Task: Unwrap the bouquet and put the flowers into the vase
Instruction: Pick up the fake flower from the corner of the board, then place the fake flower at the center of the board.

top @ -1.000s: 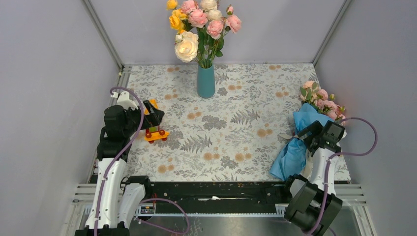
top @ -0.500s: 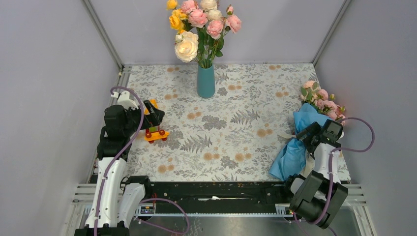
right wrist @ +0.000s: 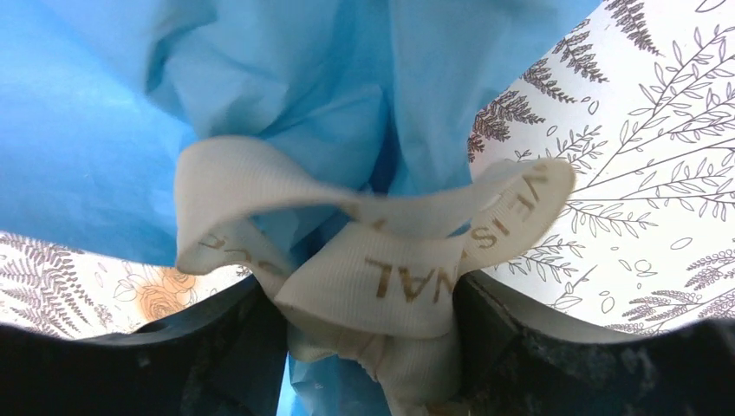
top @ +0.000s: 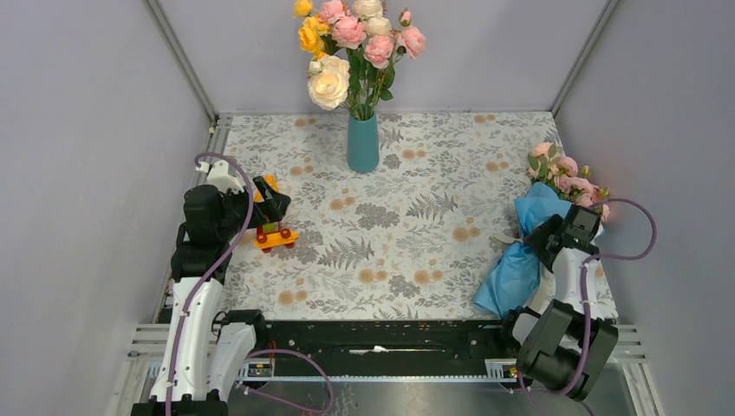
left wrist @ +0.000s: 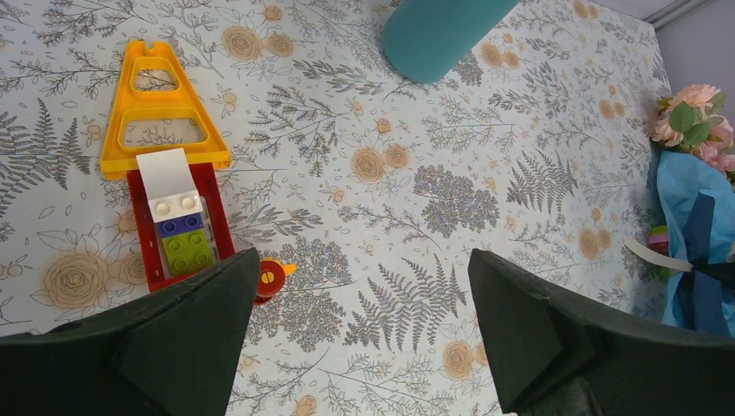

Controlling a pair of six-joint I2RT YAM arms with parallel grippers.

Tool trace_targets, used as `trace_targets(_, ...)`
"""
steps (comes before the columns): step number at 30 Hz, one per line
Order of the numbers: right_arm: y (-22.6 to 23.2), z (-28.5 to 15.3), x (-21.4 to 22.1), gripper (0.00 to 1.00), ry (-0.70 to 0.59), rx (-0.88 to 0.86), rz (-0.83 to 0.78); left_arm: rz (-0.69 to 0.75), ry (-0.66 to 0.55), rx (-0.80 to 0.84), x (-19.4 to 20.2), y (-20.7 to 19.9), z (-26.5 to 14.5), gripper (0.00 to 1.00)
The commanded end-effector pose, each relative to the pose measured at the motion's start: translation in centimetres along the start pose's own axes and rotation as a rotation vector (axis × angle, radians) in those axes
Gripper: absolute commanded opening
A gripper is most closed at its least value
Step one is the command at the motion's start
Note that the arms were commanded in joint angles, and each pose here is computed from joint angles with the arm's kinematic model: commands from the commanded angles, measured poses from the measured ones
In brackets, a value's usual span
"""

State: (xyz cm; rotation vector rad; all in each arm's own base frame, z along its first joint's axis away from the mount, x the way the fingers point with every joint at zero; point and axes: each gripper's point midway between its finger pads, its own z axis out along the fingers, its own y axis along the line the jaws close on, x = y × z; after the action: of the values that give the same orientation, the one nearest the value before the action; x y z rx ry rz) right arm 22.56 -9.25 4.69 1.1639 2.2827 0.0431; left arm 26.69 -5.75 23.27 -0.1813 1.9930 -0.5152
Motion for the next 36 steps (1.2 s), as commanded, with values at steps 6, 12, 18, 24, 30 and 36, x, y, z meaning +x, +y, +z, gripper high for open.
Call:
trace_targets(6, 0.8, -2.4, -2.6, 0.43, -0.124, -0.020, -0.026, 0.014, -0.051, 0.058, -1.8, -1.4, 0.0, 0.99)
trace_targets(12, 1.7, -3.9, -4.3, 0.22, -0.171, -0.045, -0.016, 0.012, -0.045, 0.062, -1.7, -1.4, 0.1, 0.99)
trace_targets(18, 3.3, -5.7, -6.1, 0.12, -0.221, -0.100, 0.003, 0.012, -0.044, 0.063, -1.7, -1.4, 0.1, 0.99)
trace_targets(24, 4.7, -7.5, -7.9, 0.00, -0.277, -0.148, 0.032, 0.011, -0.042, 0.067, -1.7, -1.5, 0.1, 0.99)
trace_targets(30, 6.8, -10.1, -9.5, 0.00, -0.352, -0.211, 0.060, 0.012, -0.044, 0.070, -1.7, -1.6, 0.0, 0.99)
trace_targets(36, 9.9, -12.6, -10.3, 0.00, -0.439, -0.267, 0.061, 0.012, -0.046, 0.078, -1.7, -1.7, -0.1, 0.99)
